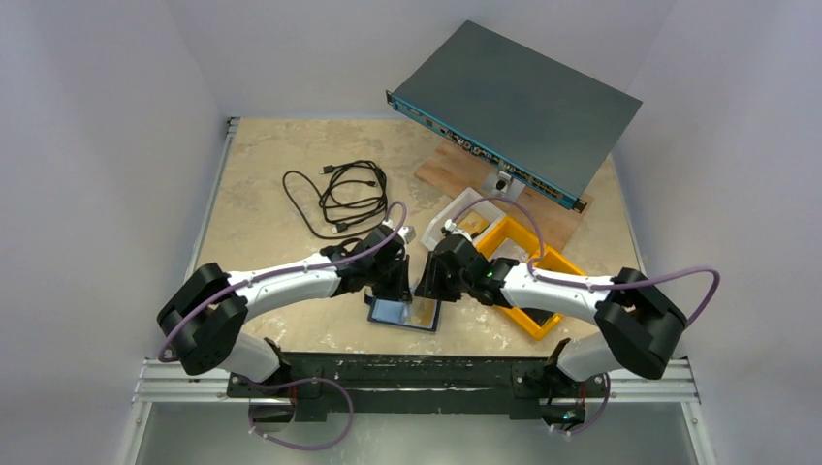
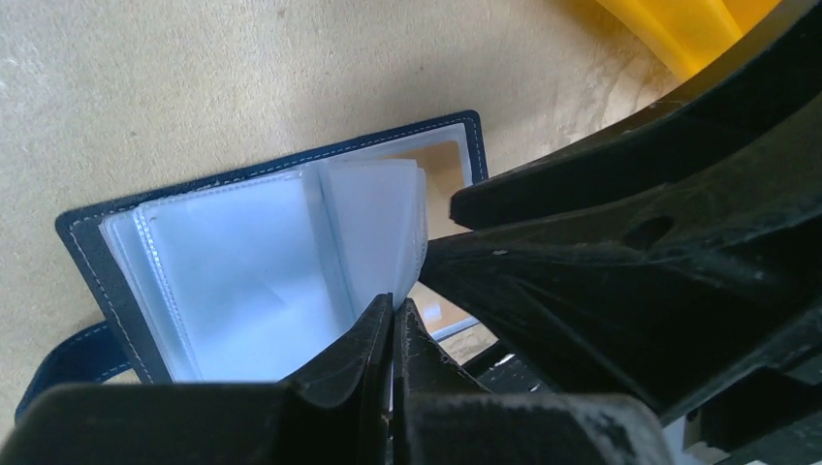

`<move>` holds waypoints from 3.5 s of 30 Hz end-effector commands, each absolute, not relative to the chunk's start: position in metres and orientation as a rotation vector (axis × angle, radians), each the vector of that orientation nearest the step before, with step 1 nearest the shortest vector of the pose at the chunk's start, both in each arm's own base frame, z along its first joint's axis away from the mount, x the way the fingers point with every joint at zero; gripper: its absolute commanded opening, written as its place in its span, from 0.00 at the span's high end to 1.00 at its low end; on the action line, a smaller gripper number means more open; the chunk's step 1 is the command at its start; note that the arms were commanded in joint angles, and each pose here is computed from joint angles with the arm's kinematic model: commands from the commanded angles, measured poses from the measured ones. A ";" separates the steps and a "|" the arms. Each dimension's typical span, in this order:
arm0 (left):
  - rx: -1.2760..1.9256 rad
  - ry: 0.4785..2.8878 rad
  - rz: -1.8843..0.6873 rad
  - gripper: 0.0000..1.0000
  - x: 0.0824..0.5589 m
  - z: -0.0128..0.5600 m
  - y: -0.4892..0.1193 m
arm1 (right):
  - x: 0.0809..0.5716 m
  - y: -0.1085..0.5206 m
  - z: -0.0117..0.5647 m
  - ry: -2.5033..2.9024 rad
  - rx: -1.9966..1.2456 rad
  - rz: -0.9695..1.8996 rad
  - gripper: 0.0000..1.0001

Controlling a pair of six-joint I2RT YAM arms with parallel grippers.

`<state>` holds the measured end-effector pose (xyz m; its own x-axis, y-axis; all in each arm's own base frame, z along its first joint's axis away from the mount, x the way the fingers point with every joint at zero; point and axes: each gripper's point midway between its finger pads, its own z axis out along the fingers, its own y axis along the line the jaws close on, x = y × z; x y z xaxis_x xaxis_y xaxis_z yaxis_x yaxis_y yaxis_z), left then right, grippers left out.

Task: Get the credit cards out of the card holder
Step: Remove the credit card from the card holder.

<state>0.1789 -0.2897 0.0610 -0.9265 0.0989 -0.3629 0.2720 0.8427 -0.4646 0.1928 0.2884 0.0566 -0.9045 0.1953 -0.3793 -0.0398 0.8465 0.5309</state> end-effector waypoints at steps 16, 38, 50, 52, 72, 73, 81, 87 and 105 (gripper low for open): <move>0.195 2.606 -0.729 0.64 0.185 0.082 -0.265 | 0.199 0.339 0.060 2.584 -0.019 0.892 0.72; 0.142 2.579 -0.590 0.68 0.174 0.097 -0.217 | 0.193 0.374 0.053 2.636 -0.114 0.862 0.73; 0.229 2.626 -0.913 0.75 0.175 0.098 -0.282 | 0.181 0.296 0.059 2.624 0.114 0.659 0.68; 0.228 2.644 -0.965 0.75 0.175 0.094 -0.293 | 0.177 0.287 0.055 2.632 0.132 0.638 0.68; 0.105 2.766 -1.006 0.75 0.182 0.034 -0.285 | 0.178 0.279 0.034 2.672 0.116 0.531 0.86; 0.105 2.766 -1.006 0.75 0.182 0.034 -0.285 | 0.178 0.279 0.033 2.674 0.115 0.529 0.86; 0.090 2.797 -0.973 0.75 0.179 0.023 -0.279 | 0.182 0.280 0.025 2.683 0.093 0.478 0.93; 0.072 2.804 -0.980 0.75 0.177 0.019 -0.278 | 0.184 0.287 0.024 2.691 0.049 0.486 0.96; 0.072 2.716 -1.210 0.80 0.178 0.058 -0.290 | 0.177 0.283 0.002 2.750 0.019 0.428 0.99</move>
